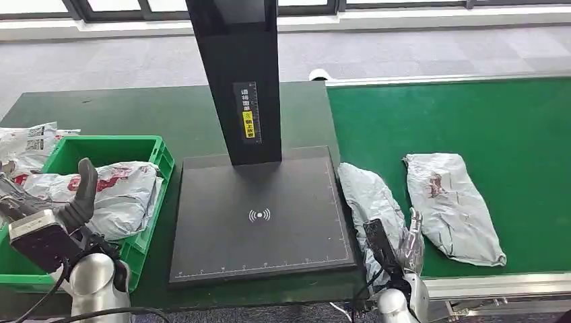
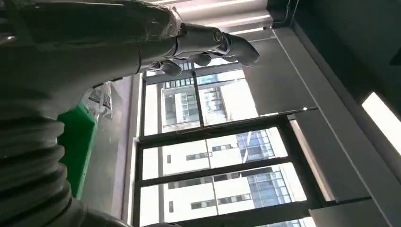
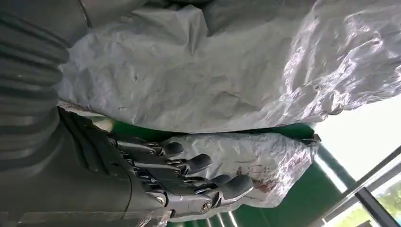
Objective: Moved the parcel from conveyor to table for the left to box.
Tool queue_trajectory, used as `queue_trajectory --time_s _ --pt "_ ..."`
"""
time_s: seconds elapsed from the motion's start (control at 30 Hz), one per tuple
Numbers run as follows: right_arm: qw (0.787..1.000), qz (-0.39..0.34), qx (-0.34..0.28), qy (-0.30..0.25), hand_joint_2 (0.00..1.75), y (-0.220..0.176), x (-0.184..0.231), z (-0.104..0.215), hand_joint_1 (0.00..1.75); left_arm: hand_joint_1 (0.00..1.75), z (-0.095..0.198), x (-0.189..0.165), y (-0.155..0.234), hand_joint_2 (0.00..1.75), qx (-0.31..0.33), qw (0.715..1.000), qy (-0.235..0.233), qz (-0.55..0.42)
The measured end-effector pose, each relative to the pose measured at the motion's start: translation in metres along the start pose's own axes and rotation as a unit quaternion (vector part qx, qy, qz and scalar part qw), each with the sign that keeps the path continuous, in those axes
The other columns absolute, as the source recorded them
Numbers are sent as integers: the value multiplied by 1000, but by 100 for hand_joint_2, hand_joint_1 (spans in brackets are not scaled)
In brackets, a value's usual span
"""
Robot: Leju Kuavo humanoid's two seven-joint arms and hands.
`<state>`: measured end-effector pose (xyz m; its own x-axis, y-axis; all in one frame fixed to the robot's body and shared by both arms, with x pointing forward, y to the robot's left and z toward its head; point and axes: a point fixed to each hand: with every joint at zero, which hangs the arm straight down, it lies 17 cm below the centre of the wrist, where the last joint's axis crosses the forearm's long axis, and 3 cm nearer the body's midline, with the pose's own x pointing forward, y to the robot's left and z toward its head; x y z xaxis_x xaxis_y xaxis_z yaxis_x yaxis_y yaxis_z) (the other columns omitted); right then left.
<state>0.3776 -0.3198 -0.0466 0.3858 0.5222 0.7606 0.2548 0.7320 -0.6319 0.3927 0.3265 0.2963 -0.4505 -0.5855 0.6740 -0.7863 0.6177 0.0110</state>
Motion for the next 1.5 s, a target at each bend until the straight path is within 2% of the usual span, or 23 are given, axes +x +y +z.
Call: queue_trajectory --time_s 0.47,0.5,0.7,1.5 --pt "1000 0 -2 6 175 -1 -4 0 0 0 0 0 0 175 0 1000 0 0" --pt "1000 0 -2 6 175 -1 -4 0 175 0 0 0 0 175 0 1000 0 0" --pt "996 -26 -65 -46 175 -27 14 -1 175 0 0 4 -3 175 -8 1000 -11 -10" --pt "995 -38 -80 -53 175 -39 26 2 175 0 0 5 -4 175 -12 1000 -16 -15"
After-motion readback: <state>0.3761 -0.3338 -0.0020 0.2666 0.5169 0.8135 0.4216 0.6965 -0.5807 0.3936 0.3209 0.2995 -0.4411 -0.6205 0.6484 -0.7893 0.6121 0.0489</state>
